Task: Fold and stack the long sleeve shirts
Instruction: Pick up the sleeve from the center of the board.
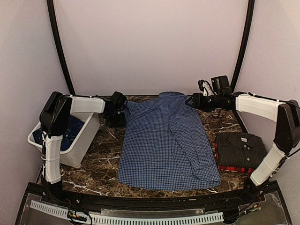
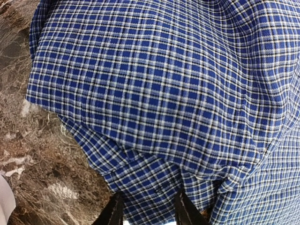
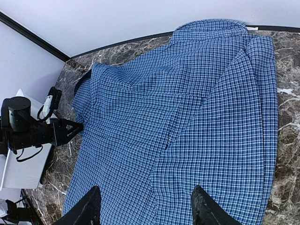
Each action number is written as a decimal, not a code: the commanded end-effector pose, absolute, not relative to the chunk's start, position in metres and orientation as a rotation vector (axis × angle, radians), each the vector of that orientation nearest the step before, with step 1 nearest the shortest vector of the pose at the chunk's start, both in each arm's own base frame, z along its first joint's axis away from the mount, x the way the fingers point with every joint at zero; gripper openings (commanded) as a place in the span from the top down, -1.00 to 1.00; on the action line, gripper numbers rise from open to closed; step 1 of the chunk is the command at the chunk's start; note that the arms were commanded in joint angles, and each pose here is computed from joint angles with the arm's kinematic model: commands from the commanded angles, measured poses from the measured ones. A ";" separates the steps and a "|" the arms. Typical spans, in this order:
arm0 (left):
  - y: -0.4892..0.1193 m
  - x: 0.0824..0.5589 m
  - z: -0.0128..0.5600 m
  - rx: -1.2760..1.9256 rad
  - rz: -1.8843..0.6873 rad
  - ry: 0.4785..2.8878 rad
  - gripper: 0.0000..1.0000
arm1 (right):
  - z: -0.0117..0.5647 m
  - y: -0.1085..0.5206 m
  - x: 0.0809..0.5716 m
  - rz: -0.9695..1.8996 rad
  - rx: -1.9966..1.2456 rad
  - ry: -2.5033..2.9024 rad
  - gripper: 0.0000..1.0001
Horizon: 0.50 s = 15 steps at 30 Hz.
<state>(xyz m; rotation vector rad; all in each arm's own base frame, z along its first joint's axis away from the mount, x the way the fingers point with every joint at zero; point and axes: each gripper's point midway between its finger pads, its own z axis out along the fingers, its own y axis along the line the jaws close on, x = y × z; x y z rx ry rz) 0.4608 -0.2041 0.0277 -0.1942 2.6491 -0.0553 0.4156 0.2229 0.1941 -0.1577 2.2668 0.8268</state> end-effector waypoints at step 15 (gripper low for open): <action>-0.197 0.482 0.063 -0.222 0.006 2.557 1.00 | 0.211 0.225 0.408 0.836 -0.196 2.221 -0.25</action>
